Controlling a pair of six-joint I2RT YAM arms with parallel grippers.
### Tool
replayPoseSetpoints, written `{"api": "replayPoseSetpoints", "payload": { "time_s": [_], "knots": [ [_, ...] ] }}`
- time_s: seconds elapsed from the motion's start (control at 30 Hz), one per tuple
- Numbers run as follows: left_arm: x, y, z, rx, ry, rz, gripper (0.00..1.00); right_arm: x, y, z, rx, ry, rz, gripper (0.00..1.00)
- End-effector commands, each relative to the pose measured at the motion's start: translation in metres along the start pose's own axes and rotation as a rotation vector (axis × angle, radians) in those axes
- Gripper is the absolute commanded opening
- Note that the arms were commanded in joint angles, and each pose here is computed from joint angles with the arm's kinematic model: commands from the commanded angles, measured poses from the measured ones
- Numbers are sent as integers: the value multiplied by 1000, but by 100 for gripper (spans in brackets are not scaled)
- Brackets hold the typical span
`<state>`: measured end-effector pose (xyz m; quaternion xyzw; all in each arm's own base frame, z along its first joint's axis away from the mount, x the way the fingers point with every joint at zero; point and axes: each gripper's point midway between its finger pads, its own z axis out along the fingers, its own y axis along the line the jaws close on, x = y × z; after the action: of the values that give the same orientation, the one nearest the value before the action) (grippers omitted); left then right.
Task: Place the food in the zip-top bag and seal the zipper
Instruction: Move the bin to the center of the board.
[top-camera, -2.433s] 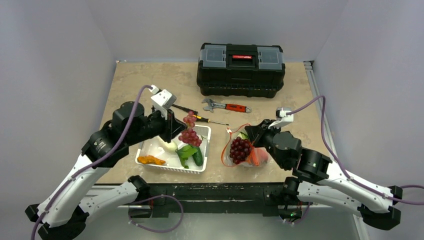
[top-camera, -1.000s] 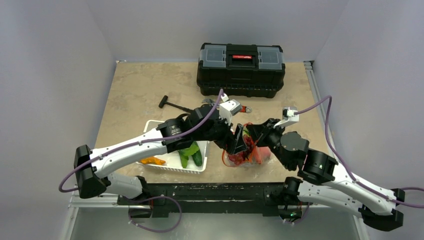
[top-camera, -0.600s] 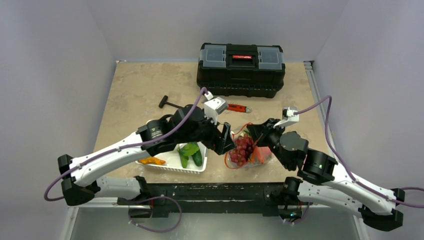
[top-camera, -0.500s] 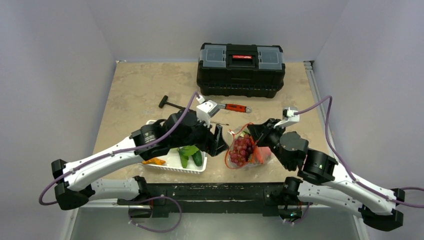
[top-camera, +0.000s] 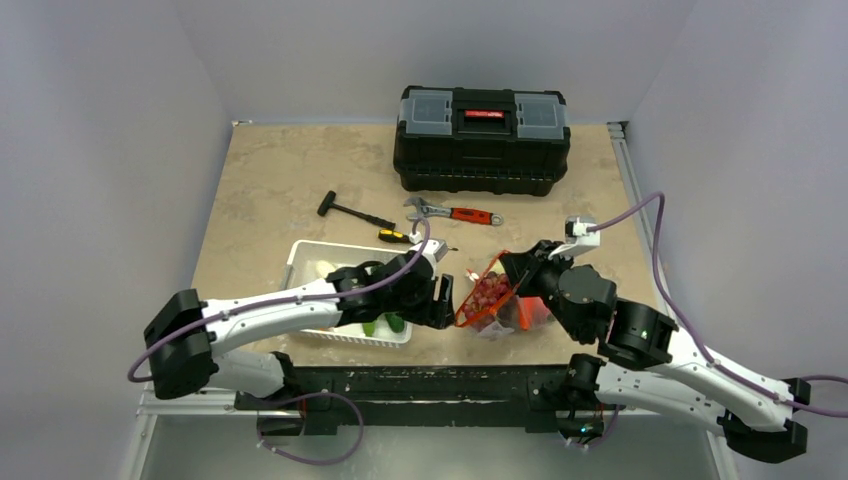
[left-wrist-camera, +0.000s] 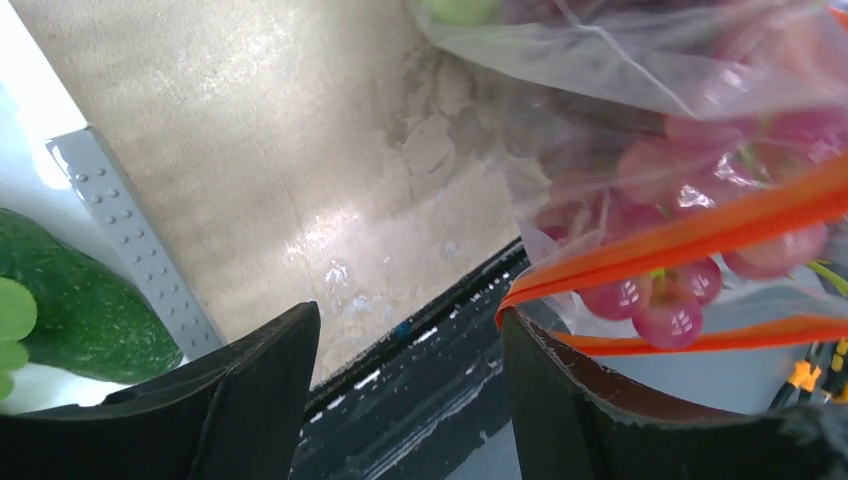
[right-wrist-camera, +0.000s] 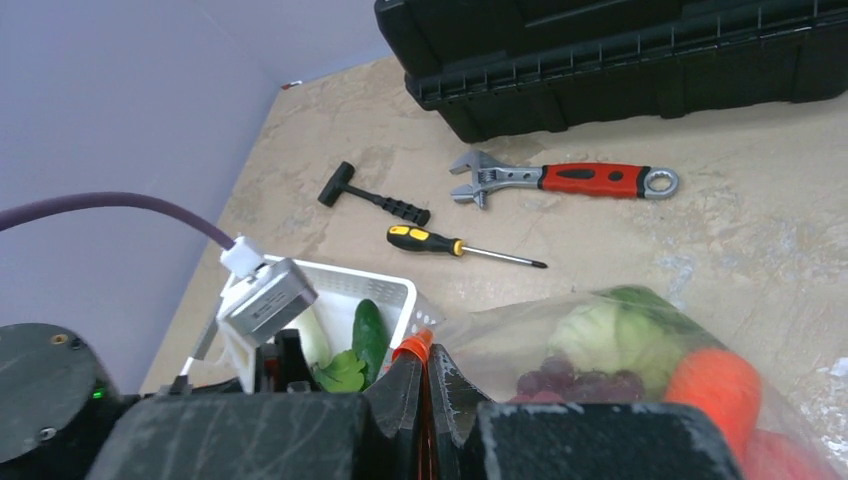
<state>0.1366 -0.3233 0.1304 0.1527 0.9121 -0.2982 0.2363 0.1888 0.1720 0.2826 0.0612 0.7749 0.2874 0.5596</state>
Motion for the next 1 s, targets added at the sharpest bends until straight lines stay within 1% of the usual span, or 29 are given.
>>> {"api": "replayPoseSetpoints", "payload": {
  "time_s": [0.0, 0.07, 0.2, 0.27, 0.33, 0.37, 0.43, 0.5, 0.57, 0.6, 0.7, 0.77, 0.83, 0.9, 0.97],
  "knots": [
    [1, 20, 25, -85, -21, -93, 67, -32, 12, -9, -46, -94, 91, 0],
    [4, 38, 31, -119, -36, -125, 71, -31, 11, -9, -45, -92, 94, 0],
    [18, 86, 35, -154, -16, -248, 73, -28, 12, -8, -49, -84, 91, 0],
    [20, 107, 25, -187, -41, -279, 76, -26, 14, -6, -52, -78, 87, 0],
    [17, 120, 10, -218, -86, -278, 79, -22, 17, -3, -60, -69, 84, 0],
    [12, 126, -1, -236, -122, -274, 82, -19, 18, -1, -66, -63, 82, 0],
    [10, 138, -19, -288, -153, -261, 85, -11, 24, 3, -85, -40, 75, 0],
    [6, 142, -34, -300, -176, -241, 88, -4, 29, 8, -97, -22, 66, 0],
    [0, 131, -46, -245, -195, -197, 90, 1, 32, 12, -101, -3, 52, 0],
    [-5, 119, -51, -181, -205, -171, 90, 3, 33, 13, -101, 3, 47, 0],
    [-19, 64, -64, 92, -226, -95, 90, 5, 36, 16, -105, 11, 40, 0],
    [-30, 28, -74, 276, -251, -70, 90, 6, 38, 17, -112, 14, 38, 0],
    [-32, 1, -81, 398, -234, -70, 90, 6, 41, 17, -120, 17, 37, 0],
    [-32, -17, -82, 437, -219, -44, 90, 7, 42, 18, -121, 22, 36, 0],
    [-28, -29, -78, 405, -207, 6, 90, 8, 44, 18, -125, 26, 33, 0]
  ]
}}
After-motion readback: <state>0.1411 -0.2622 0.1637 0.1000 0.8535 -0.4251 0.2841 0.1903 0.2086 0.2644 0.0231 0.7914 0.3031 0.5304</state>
